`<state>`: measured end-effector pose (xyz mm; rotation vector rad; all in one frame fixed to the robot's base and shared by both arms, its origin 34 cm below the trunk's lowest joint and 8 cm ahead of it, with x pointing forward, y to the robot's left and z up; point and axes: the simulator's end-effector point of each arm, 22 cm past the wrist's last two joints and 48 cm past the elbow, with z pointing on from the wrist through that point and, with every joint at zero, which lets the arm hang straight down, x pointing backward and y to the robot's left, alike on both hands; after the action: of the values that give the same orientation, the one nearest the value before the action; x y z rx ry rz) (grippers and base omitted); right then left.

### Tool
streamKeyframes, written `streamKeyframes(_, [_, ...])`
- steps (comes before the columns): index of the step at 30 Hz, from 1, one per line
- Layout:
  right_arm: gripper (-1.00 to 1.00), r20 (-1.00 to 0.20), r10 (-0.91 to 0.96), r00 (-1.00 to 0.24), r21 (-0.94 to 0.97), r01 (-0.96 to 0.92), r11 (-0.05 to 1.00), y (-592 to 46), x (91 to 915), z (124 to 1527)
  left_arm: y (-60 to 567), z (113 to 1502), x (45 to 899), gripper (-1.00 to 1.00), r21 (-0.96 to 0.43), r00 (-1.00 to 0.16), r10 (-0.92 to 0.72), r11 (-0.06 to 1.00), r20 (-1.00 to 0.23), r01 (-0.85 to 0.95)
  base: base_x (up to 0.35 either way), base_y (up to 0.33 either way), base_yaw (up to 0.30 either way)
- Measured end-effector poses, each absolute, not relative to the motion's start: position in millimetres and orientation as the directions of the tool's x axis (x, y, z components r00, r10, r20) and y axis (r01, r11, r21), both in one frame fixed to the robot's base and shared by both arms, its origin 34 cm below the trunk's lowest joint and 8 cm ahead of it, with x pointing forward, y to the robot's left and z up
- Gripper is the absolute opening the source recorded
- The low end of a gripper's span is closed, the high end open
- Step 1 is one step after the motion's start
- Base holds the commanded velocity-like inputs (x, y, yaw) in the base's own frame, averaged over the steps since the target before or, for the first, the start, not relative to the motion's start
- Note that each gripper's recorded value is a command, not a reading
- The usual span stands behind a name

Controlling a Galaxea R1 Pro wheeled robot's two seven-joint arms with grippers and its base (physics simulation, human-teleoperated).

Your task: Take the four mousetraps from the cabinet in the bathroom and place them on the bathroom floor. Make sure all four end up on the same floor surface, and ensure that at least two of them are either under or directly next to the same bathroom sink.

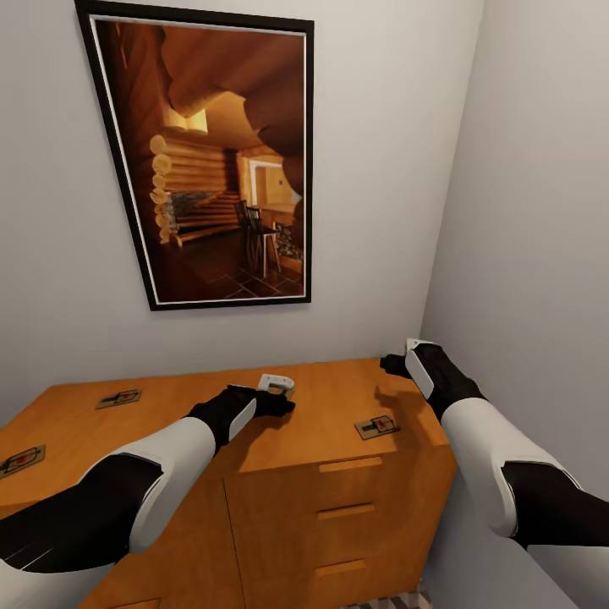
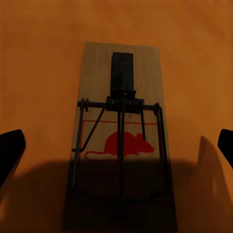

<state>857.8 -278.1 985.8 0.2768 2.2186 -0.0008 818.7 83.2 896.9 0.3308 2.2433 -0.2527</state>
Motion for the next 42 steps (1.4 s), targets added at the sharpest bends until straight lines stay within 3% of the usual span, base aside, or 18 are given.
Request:
streamKeyframes(40, [1.00, -0.781, 0.195, -0.594, 0.092, 0.199, 0.976, -278.4, 857.6, 985.2, 83.2, 897.3, 819.0, 1.00, -0.077, -0.620, 0.143, 0.946, -0.771, 0.314, 0.000, 0.000, 0.000])
streamKeyframes(41, [1.00, -0.781, 0.194, -0.594, 0.092, 0.198, 0.976, -278.3, 857.6, 985.2, 83.2, 897.3, 819.0, -1.00, -0.077, -0.620, 0.143, 0.946, -0.771, 0.314, 0.000, 0.000, 0.000])
streamKeyframes(42, [1.00, -0.781, 0.194, -0.594, 0.092, 0.198, 0.976, -278.1, 857.7, 985.3, 84.2, 896.7, 819.0, -1.00, -0.066, -0.618, 0.153, 0.946, -0.771, 0.317, 0.000, 0.000, 0.000])
